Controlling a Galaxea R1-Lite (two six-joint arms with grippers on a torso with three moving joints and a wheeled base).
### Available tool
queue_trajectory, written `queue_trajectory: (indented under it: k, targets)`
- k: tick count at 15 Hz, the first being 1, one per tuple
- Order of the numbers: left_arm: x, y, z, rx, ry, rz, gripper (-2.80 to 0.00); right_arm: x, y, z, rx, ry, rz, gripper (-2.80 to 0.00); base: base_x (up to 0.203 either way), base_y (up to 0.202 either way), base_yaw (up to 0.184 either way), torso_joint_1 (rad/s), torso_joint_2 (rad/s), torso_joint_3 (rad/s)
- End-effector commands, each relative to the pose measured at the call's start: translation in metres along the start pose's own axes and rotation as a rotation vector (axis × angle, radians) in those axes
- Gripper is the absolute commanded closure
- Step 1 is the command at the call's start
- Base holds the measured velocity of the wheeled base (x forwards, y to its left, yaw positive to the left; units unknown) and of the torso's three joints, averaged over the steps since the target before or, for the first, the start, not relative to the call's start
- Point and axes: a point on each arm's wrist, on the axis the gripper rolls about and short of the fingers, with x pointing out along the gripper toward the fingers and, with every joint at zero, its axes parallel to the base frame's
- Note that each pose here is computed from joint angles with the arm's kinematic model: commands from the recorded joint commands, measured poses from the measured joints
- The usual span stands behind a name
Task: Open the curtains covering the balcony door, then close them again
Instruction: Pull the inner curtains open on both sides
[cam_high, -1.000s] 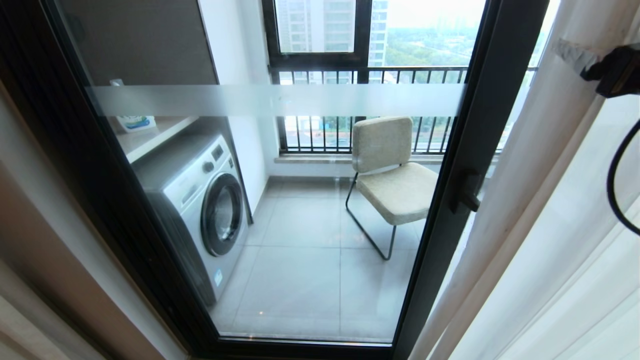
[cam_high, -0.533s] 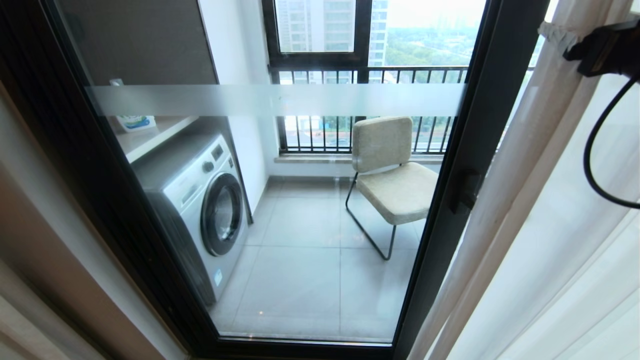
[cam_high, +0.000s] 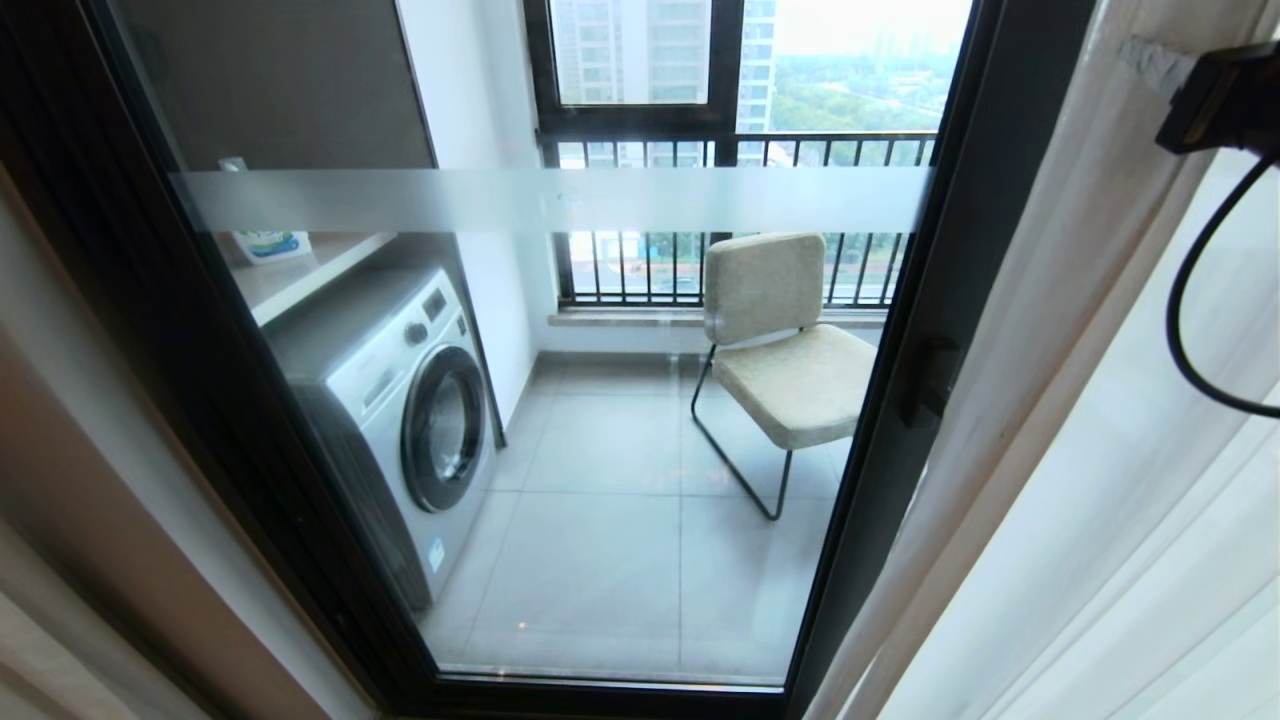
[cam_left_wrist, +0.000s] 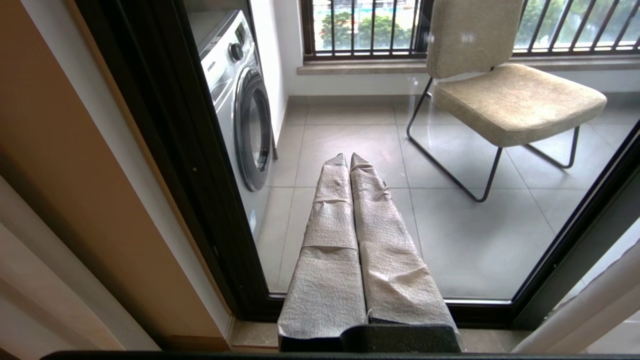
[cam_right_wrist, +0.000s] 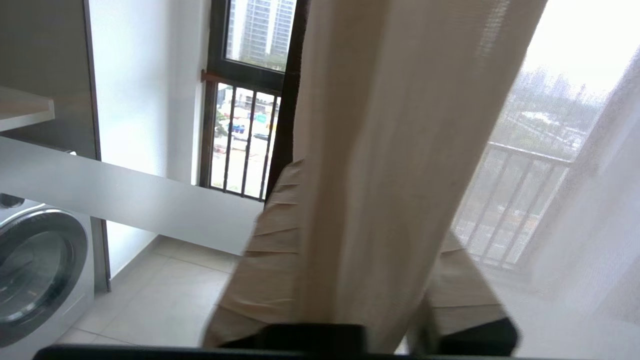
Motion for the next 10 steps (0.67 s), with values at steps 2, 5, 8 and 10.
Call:
queue_trajectory:
  k: [2,5,8,10]
  targets:
    - [0.0,0.0,0.0,0.0,0.0,0.001,0.0,-0.015,0.0,0.003,0.01,0.001,0.002,0.0,0.0,0.0,0.0,0.0,0.0,0.0]
    - [0.0,0.0,0.0,0.0,0.0,0.001,0.0,-0.026,-0.006,0.002,0.001,0.017,-0.028,0.0,0.0,0.0,0.0,0.0,0.0,0.0]
    - [0.0,0.0,0.0,0.0,0.0,0.001,0.0,-0.032,-0.02,0.004,-0.016,0.023,-0.081,0.0,0.0,0.0,0.0,0.0,0.0,0.0]
    - [0.0,0.0,0.0,0.0,0.0,0.001,0.0,-0.035,-0.028,0.005,-0.027,0.024,-0.113,0.0,0.0,0.0,0.0,0.0,0.0,0.0]
